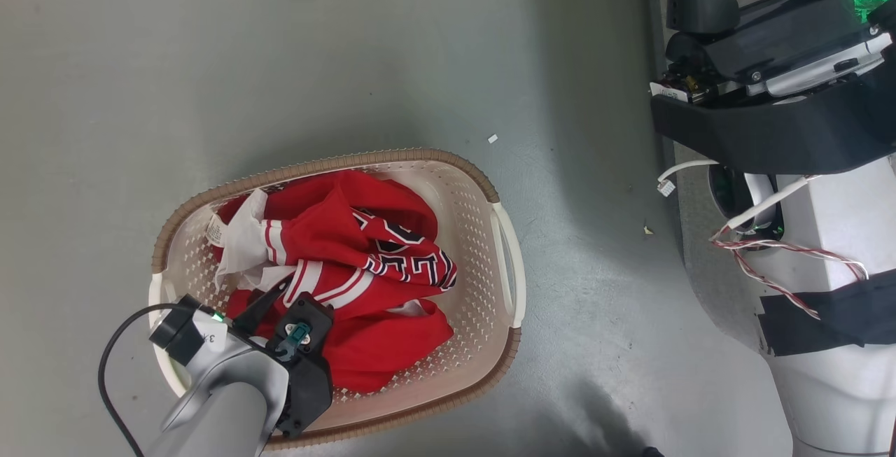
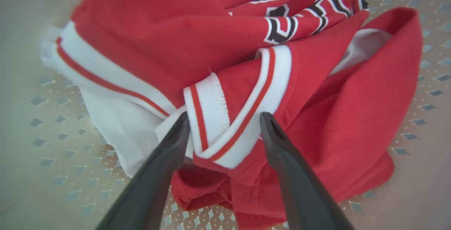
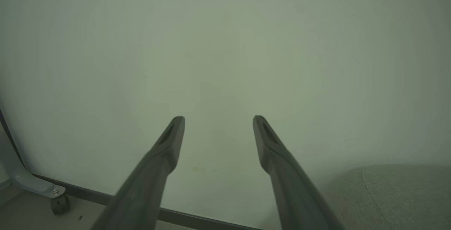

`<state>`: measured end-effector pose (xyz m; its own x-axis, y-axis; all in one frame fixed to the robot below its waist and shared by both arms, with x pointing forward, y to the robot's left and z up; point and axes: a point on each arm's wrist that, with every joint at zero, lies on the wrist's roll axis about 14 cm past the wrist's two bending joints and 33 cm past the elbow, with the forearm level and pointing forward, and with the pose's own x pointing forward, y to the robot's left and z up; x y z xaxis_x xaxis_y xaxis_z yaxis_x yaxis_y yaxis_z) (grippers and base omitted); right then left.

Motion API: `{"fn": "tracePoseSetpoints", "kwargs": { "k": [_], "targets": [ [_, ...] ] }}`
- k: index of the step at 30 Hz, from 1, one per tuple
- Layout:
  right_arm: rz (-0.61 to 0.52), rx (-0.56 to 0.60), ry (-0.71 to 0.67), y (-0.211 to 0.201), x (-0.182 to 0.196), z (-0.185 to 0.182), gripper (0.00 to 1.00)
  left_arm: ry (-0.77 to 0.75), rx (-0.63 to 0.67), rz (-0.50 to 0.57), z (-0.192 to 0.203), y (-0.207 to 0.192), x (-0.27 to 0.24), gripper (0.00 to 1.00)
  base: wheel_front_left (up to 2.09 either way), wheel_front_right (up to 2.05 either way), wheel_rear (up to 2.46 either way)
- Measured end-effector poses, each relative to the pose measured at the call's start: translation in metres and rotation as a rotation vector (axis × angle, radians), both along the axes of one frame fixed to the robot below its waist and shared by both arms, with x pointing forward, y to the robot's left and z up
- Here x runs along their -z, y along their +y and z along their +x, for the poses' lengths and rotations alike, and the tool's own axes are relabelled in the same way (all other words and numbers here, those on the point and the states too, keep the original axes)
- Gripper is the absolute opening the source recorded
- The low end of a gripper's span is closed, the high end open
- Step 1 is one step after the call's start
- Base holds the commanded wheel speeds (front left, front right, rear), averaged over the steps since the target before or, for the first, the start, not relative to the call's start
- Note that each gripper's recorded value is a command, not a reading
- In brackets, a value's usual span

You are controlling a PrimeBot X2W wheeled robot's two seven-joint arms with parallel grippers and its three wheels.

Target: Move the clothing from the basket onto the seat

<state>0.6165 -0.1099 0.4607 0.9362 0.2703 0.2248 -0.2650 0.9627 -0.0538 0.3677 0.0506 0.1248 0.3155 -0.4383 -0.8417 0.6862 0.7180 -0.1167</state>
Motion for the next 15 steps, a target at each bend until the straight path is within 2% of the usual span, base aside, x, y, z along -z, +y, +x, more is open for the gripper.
{"fn": "tracePoseSetpoints", "kwargs": {
  "k": [2, 3, 4, 5, 6, 7, 15],
  "targets": [
    [-0.002, 0.006, 0.011, -0.002, 0.004, 0.001, 1.00, 0.014, 0.005, 0.009, -0.003, 0.002, 0.003, 0.97, 0.00, 0.00, 0.00],
    [-0.002, 0.006, 0.015, -0.002, 0.006, 0.001, 1.00, 0.016, 0.005, 0.013, -0.003, 0.003, 0.004, 0.63, 0.00, 0.00, 0.00],
    [-0.001, 0.007, 0.018, -0.002, 0.006, 0.001, 1.00, 0.016, 0.004, 0.015, -0.002, 0.003, 0.004, 0.44, 0.00, 0.00, 0.00],
    [-0.001, 0.007, 0.018, -0.002, 0.006, 0.001, 1.00, 0.016, 0.004, 0.015, -0.002, 0.003, 0.004, 0.30, 0.00, 0.00, 0.00],
    [0.000, 0.007, 0.018, -0.002, 0.006, 0.001, 1.00, 0.019, 0.004, 0.019, -0.003, 0.004, 0.005, 0.11, 0.00, 0.00, 0.00],
    [0.001, 0.007, 0.018, -0.002, 0.006, 0.001, 1.00, 0.024, 0.003, 0.022, -0.004, 0.006, 0.006, 0.00, 0.00, 0.00, 0.00],
    [0.003, 0.024, 0.031, -0.005, 0.009, 0.001, 1.00, -0.009, -0.012, -0.021, 0.005, -0.003, 0.000, 0.00, 0.00, 0.00, 0.00]
  ]
}}
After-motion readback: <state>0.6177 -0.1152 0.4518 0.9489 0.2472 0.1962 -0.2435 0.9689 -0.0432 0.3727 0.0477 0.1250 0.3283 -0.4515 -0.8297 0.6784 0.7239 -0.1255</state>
